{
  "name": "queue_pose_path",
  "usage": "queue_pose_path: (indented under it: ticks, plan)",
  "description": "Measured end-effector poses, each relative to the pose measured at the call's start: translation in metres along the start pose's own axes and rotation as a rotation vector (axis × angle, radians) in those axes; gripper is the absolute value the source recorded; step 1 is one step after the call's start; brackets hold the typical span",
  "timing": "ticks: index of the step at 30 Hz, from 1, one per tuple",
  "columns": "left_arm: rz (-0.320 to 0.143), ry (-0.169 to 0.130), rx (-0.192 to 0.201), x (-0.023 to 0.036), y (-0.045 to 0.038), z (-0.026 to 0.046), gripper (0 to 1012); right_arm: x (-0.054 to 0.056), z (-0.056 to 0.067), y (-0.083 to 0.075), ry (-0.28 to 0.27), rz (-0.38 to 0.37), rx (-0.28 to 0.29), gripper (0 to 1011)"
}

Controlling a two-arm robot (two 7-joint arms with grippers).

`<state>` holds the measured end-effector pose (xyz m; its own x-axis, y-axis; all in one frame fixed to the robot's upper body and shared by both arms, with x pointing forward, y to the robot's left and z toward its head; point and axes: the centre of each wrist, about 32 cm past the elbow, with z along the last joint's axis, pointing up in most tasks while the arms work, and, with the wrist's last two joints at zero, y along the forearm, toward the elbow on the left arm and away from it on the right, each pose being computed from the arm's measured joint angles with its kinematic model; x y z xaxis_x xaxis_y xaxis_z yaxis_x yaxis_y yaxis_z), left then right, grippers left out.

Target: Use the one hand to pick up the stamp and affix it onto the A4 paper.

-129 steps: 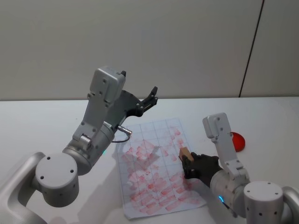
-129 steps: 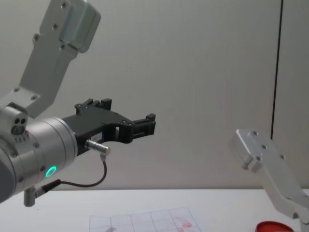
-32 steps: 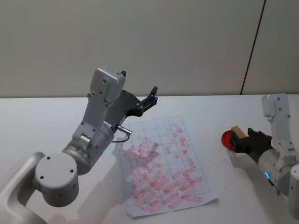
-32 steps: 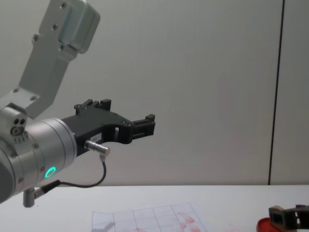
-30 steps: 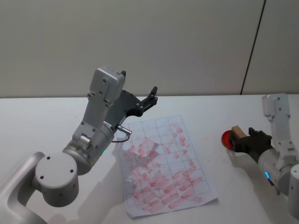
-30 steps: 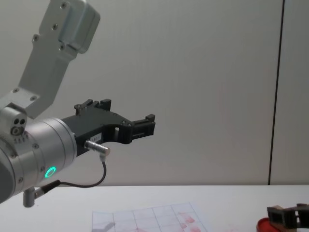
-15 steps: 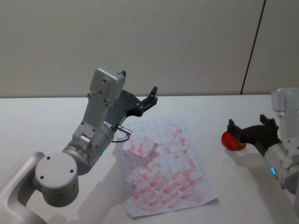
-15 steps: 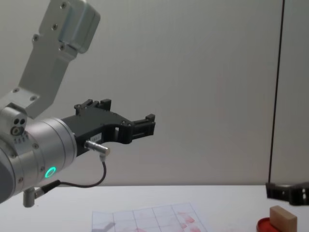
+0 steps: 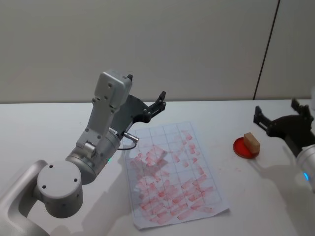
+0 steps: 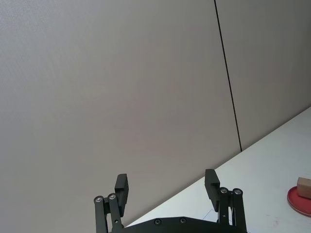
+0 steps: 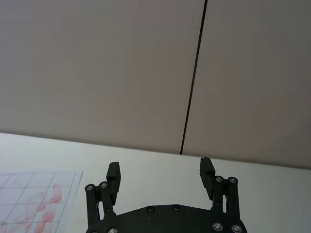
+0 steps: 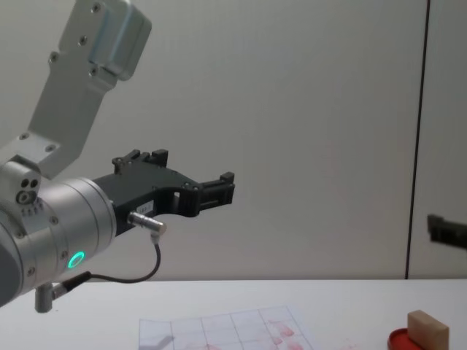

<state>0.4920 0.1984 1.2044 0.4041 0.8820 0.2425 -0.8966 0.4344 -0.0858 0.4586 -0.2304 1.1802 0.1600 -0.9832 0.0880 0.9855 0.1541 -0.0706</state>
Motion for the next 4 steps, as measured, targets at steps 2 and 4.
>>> queue_pose_path:
  ticks: [2, 4]
  plan:
    - [0.000, 0.000, 0.000, 0.0000, 0.0000, 0.0000, 1001, 0.0022, 0.0028, -0.0039, -0.007, -0.002, 0.027, 1001]
    - [0.000, 0.000, 0.000, 0.0000, 0.0000, 0.0000, 1002, 0.0033, 0.0041, -0.0061, -0.010, -0.002, 0.040, 1001]
